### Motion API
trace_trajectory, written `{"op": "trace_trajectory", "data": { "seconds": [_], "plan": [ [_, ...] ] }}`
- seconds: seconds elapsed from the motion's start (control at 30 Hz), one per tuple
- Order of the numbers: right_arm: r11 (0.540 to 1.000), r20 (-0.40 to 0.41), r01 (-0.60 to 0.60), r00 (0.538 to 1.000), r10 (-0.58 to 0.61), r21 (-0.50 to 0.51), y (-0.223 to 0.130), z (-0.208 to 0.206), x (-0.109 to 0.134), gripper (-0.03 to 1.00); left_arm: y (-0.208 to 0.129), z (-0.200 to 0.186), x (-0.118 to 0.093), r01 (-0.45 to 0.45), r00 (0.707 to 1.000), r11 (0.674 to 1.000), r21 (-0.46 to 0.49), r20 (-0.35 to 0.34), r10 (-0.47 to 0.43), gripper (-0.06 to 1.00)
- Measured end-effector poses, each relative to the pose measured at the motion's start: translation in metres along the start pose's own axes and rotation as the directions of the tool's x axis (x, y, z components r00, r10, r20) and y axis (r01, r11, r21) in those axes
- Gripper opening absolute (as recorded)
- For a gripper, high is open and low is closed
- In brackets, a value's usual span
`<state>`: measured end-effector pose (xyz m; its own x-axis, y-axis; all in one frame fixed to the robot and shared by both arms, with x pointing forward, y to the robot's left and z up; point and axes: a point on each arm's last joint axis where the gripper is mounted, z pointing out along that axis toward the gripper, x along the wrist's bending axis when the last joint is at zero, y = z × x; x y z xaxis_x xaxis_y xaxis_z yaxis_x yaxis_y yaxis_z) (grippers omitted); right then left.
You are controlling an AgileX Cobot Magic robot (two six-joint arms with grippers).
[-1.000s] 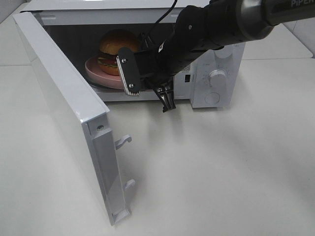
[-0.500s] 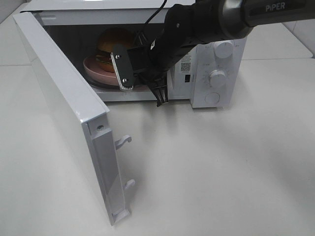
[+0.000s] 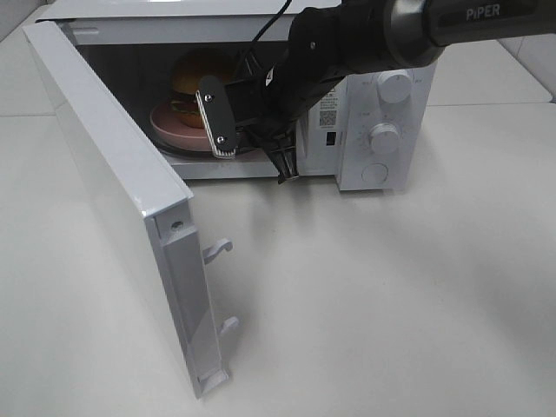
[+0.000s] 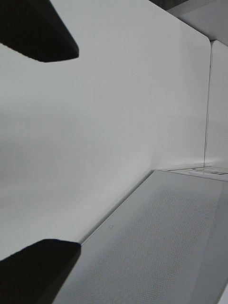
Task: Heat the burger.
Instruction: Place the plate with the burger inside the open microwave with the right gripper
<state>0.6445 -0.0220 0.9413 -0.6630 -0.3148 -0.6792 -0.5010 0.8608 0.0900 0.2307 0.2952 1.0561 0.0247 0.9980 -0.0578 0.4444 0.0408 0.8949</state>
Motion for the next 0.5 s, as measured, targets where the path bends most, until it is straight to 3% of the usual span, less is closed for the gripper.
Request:
{"op": "trace_trajectory", "data": {
  "seconds": [0.2, 0.5],
  "plan": [
    [1.0, 0.001, -0.003, 1.0, 0.003, 0.0, 0.0, 0.0, 0.0, 0.35, 0.0, 0.0, 0.0, 0.0, 1.0, 1.0, 0.0, 0.0, 0.0, 0.93],
    [1.0, 0.007, -0.026, 1.0, 0.026, 0.0, 0.0, -0.01, -0.001, 0.44, 0.0, 0.0, 0.0, 0.0, 1.0, 1.0, 0.0, 0.0, 0.0, 0.93]
  ]
}}
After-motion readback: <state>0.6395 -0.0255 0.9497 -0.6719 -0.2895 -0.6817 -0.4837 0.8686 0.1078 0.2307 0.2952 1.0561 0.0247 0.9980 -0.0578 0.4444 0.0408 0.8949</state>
